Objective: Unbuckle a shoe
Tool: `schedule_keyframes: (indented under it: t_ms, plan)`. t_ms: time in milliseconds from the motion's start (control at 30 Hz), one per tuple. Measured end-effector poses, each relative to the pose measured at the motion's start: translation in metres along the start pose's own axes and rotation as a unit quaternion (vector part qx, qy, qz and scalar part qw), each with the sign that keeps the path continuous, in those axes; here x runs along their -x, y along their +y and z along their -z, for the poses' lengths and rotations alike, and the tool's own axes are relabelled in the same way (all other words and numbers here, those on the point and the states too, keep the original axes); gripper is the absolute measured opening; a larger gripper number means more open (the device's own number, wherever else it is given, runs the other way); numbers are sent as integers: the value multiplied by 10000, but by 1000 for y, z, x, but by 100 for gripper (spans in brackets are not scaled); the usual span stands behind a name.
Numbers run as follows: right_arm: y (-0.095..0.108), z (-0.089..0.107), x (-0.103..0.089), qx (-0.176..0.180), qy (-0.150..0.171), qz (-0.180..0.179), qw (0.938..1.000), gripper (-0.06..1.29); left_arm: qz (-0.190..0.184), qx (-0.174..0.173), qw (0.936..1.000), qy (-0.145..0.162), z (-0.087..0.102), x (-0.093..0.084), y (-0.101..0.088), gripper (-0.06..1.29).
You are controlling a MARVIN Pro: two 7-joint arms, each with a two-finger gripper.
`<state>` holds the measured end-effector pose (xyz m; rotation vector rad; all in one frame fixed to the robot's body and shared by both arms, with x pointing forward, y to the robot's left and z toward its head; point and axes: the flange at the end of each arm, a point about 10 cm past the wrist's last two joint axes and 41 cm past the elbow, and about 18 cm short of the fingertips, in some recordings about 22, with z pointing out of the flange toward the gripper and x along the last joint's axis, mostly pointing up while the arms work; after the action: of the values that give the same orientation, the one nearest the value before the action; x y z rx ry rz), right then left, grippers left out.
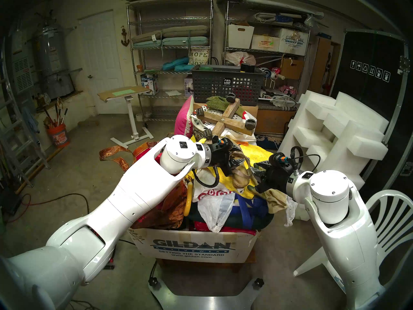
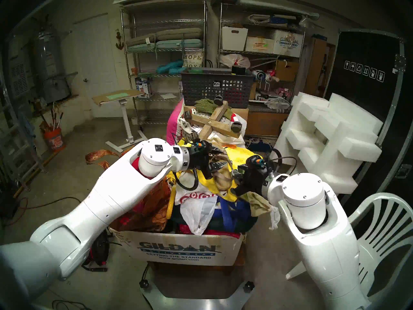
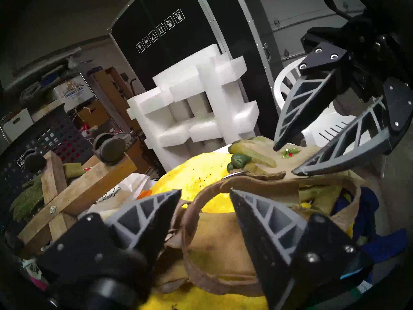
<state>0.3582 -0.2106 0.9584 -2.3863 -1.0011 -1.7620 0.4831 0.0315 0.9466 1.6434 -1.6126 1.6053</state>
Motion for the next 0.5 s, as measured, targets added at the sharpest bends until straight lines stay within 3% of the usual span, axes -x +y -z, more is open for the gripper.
schedule_keyframes:
  t_ms: [100, 200, 500]
  plan:
    - [0, 1, 1, -12, -29, 2, 10000, 53, 4, 37, 10000, -26, -1, 1, 0, 74]
    - [0, 2, 2, -26, -54, 3, 10000, 54, 12, 74, 10000, -53, -3, 3, 0, 52]
    - [1, 2, 2, -7, -71, 12, 10000, 59, -11, 120, 9999, -35, -6, 2, 0, 57]
